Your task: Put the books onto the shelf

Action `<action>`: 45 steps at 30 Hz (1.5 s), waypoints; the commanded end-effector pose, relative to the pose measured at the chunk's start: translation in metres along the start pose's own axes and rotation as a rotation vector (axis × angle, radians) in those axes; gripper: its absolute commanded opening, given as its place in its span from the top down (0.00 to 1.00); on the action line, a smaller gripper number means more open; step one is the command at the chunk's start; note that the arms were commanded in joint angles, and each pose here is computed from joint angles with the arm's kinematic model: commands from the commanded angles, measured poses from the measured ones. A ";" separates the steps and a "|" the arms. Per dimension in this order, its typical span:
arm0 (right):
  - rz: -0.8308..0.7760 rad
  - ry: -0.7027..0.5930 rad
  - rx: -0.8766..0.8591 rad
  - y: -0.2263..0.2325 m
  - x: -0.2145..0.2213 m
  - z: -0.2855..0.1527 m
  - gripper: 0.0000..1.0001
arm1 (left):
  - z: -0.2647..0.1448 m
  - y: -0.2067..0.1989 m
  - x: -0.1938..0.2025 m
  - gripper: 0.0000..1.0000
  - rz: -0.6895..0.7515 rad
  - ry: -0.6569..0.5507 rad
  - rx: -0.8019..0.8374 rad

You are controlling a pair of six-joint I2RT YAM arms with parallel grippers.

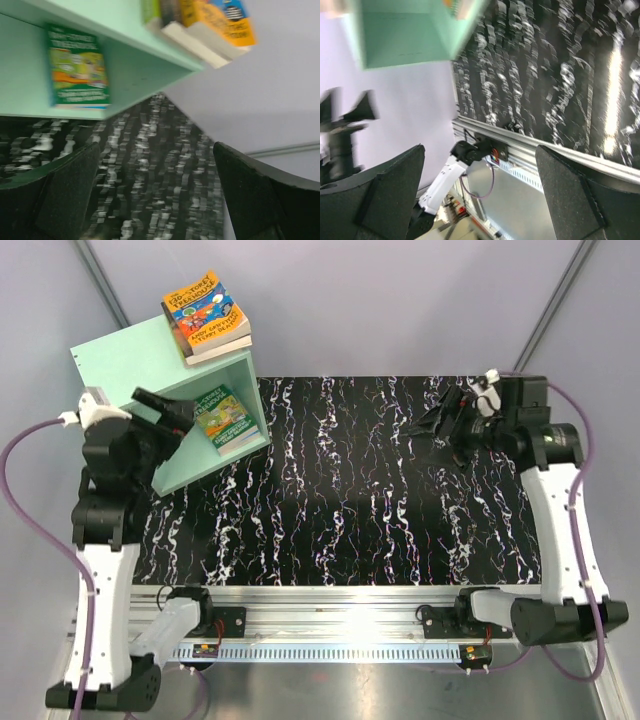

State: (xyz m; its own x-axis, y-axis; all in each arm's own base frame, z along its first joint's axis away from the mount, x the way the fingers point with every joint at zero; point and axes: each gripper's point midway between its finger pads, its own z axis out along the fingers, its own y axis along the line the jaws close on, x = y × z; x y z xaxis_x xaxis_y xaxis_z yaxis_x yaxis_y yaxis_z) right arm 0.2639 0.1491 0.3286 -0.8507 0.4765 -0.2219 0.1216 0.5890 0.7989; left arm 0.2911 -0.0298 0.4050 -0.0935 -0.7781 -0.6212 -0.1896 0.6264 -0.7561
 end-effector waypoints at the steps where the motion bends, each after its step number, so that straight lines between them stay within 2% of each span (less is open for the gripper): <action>1: -0.164 -0.081 -0.166 0.060 0.016 -0.057 0.00 | -0.003 0.073 -0.008 0.01 0.402 -0.102 -0.206; 3: -0.248 -0.178 -0.220 0.085 0.015 -0.082 0.00 | -0.007 0.093 -0.005 0.01 0.476 -0.129 -0.233; 5: -0.311 -0.255 -0.280 0.103 0.021 -0.105 0.00 | 0.002 0.137 0.021 0.01 0.568 -0.083 -0.302; 7: -0.314 -0.224 -0.340 0.108 0.034 -0.108 0.00 | 0.003 0.155 0.027 0.01 0.588 -0.118 -0.316; 8: -0.322 -0.214 -0.383 0.111 0.045 -0.114 0.00 | 0.008 0.185 0.048 0.01 0.598 -0.080 -0.368; 9: -0.290 -0.166 -0.408 0.107 0.051 -0.106 0.00 | 0.008 0.189 0.046 0.01 0.584 -0.124 -0.366; 11: -0.322 -0.177 -0.492 0.112 0.064 -0.116 0.00 | 0.016 0.218 0.070 0.01 0.583 -0.098 -0.387; 12: -0.268 -0.140 -0.502 0.102 0.070 -0.107 0.00 | 0.023 0.210 0.070 0.01 0.573 -0.143 -0.320; 13: -0.304 -0.169 -0.546 0.105 0.082 -0.120 0.00 | 0.027 0.211 0.073 0.01 0.594 -0.153 -0.297; 14: -0.313 -0.200 -0.568 0.106 0.082 -0.122 0.00 | 0.034 0.200 0.065 0.01 0.595 -0.218 -0.242; 15: -0.323 -0.226 -0.574 0.107 0.084 -0.127 0.00 | 0.038 0.216 0.077 0.01 0.619 -0.202 -0.255; 17: -0.341 -0.270 -0.559 0.107 0.087 -0.137 0.00 | 0.047 0.212 0.066 0.01 0.609 -0.295 -0.236; 19: -0.349 -0.281 -0.523 0.104 0.087 -0.139 0.00 | 0.056 0.232 0.072 0.01 0.625 -0.302 -0.280; 20: -0.360 -0.296 -0.485 0.100 0.088 -0.141 0.00 | 0.060 0.221 0.062 0.01 0.608 -0.372 -0.231; 28: -0.309 -0.297 -0.420 0.085 0.085 -0.133 0.00 | 0.102 0.245 0.101 0.01 0.755 -0.207 -0.206; 31: -0.293 -0.304 -0.428 0.088 0.078 -0.129 0.00 | 0.109 0.241 0.111 0.01 0.783 -0.203 -0.133; 32: -0.300 -0.309 -0.443 0.092 0.076 -0.131 0.00 | 0.109 0.239 0.101 0.01 0.775 -0.239 -0.123; 36: -0.324 -0.331 -0.462 0.099 0.070 -0.133 0.00 | 0.121 0.231 0.108 0.01 0.822 -0.222 -0.057; 41: -0.315 -0.318 -0.452 0.100 0.058 -0.122 0.00 | 0.135 0.235 0.130 0.01 0.874 -0.137 -0.001; 45: -0.294 -0.323 -0.444 0.096 0.047 -0.110 0.00 | 0.133 0.235 0.129 0.01 0.873 -0.158 0.008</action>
State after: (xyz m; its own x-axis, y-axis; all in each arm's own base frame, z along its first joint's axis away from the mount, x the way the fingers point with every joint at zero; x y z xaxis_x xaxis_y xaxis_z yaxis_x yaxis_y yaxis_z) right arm 0.1644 0.1560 0.4527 -0.6346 0.5342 -0.5585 -0.3601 0.4351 0.8253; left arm 0.3482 0.0276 0.0758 -0.2422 -0.0380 -0.9695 -0.1495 0.9888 -0.0014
